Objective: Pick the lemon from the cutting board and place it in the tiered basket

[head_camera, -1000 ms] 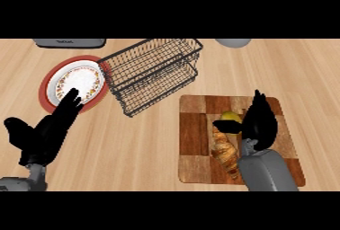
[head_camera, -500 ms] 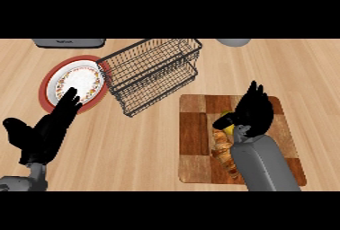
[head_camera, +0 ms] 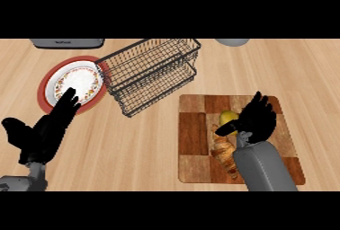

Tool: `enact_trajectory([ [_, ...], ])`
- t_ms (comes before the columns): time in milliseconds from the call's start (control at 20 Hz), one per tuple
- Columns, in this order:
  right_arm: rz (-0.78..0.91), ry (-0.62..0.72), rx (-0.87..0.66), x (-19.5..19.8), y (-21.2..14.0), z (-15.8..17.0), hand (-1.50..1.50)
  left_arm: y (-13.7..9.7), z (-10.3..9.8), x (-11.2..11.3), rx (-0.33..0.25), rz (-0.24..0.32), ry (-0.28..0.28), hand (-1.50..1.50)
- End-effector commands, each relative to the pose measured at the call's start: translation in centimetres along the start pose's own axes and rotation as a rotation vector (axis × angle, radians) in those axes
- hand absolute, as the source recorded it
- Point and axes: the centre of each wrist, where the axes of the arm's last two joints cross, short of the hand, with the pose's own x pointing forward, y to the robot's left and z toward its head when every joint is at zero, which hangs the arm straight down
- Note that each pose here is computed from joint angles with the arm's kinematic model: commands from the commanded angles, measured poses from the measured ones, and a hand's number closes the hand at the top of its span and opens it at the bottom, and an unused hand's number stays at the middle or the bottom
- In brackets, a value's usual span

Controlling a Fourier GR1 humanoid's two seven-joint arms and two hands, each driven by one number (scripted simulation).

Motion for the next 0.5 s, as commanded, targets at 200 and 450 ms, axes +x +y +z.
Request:
enact_trajectory([
  [200,0.025,0.167,-0.07,1.3,0.1,-1.2,-1.5,-2.0,0.4,-0.4,-0.002,-0.003,0.0,0.0],
  [450,0.09,0.194,0.014,-0.7,0.7,-1.3,-1.5,-1.1,-0.7,0.0,-0.01,0.008,0.014,0.0],
])
